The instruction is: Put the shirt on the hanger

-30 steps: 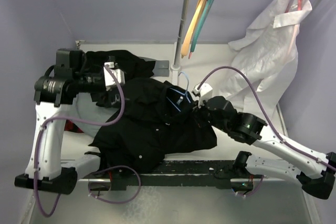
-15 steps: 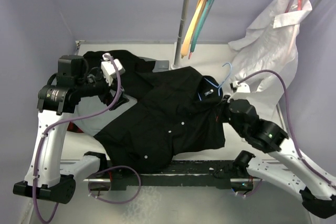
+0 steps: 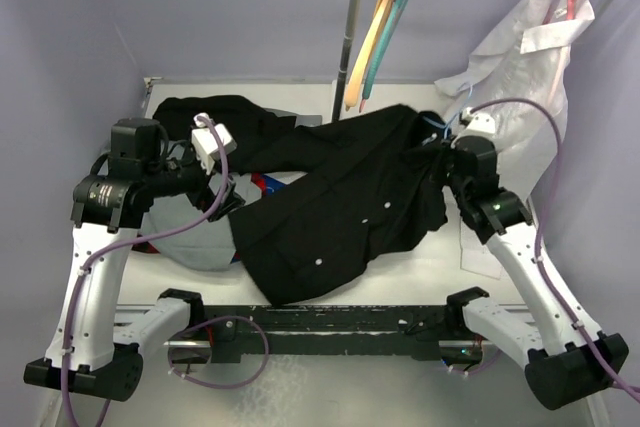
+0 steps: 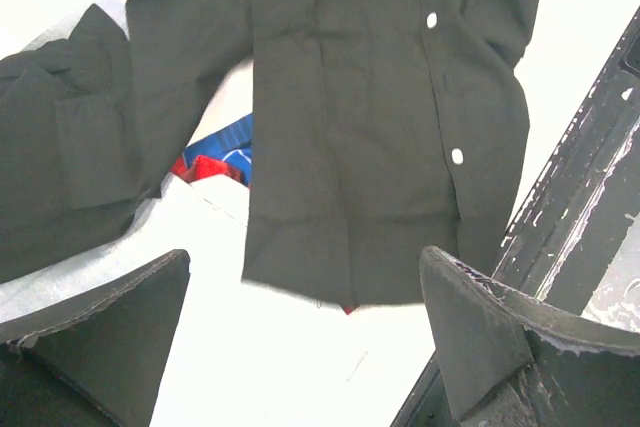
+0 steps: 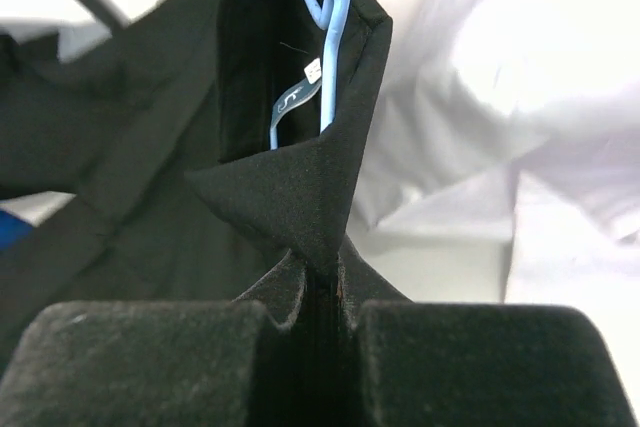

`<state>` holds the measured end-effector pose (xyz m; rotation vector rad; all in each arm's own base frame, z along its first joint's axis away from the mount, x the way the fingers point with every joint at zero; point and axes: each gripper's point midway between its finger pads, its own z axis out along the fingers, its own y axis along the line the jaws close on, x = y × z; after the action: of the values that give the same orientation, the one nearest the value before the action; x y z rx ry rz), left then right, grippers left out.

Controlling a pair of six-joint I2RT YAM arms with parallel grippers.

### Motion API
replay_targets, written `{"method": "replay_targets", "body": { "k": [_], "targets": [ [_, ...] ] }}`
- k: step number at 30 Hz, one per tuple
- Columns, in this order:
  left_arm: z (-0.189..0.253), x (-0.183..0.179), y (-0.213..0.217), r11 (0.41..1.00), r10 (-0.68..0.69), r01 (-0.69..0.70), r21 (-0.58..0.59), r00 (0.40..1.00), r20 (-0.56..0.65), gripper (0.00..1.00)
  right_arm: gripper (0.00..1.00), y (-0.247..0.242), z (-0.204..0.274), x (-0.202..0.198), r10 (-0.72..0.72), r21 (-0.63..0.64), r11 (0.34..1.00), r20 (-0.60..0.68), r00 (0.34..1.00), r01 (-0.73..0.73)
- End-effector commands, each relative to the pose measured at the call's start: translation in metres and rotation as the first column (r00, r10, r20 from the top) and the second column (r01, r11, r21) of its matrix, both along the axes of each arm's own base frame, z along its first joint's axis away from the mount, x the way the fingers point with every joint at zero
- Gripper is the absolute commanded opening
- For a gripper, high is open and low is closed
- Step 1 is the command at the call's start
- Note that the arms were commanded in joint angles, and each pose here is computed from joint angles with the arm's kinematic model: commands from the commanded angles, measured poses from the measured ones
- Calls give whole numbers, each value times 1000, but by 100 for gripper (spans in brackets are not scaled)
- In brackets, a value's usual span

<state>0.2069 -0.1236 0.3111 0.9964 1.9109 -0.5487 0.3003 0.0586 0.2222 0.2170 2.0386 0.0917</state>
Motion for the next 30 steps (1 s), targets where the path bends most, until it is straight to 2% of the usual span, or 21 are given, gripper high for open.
{"method": "replay_targets", "body": {
  "k": [1,10,30],
  "targets": [
    [4,0,-4,1000,-9,10,-27,1000,19,99,0,-16,114,27,0,-36,999,280,960,11],
    [2,-1,-6,1000,-23,23,-14,1000,20,99,0,-43,190,48,5,-110,993,355,935,36],
    [-7,1,-11,998,-63,63,4,998,-8,99,0,-77,263,87,32,-177,983,409,912,45]
  ]
}}
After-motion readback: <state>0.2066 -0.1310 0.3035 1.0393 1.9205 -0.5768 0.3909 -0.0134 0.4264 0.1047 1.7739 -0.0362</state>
